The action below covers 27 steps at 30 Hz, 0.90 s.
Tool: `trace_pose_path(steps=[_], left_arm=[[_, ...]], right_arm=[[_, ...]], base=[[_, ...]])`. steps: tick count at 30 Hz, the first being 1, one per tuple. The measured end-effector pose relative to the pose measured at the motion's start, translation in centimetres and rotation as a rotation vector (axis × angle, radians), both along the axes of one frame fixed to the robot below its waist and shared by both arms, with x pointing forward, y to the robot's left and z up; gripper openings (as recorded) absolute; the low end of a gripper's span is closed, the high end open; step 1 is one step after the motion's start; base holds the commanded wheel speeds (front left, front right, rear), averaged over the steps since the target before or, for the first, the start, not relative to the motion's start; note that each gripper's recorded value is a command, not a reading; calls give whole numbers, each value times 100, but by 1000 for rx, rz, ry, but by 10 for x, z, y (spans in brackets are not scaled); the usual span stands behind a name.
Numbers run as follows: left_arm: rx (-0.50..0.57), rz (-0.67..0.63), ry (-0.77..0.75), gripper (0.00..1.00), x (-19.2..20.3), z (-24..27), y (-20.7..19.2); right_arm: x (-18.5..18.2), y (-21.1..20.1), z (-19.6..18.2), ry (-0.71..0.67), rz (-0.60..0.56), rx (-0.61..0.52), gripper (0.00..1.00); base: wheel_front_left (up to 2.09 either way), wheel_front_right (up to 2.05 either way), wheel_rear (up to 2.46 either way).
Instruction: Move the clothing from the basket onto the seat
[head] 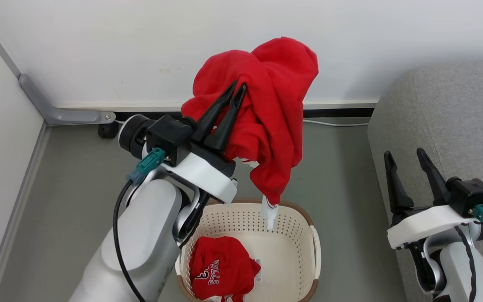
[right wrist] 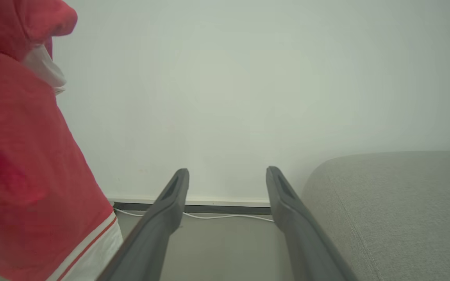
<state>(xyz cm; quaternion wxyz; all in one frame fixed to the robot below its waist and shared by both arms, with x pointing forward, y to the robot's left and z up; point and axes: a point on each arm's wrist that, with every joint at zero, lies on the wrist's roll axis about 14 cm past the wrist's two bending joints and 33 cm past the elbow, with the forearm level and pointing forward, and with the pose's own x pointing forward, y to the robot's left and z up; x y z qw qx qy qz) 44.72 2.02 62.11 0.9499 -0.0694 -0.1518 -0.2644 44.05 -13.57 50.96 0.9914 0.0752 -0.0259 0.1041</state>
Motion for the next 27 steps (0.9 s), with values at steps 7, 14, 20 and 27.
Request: trace_pose_path(steps=[7, 14, 20, 27], left_arm=[[-1, -14, -78, 0, 0, 25, -4], [2, -38, -82, 0, 0, 25, -12], [7, -57, -66, 0, 1, 17, -18], [6, -66, -53, 0, 4, 12, -20]], right_arm=[[-2, 2, -7, 20, 4, 2, 100], [-2, 13, -8, 18, 37, 3, 100], [-2, 53, 38, -112, 164, 74, 100], [-17, 96, 97, -282, 346, 126, 100]], base=[[0, 0, 0], [0, 0, 0], [0, 0, 0], [0, 0, 0]])
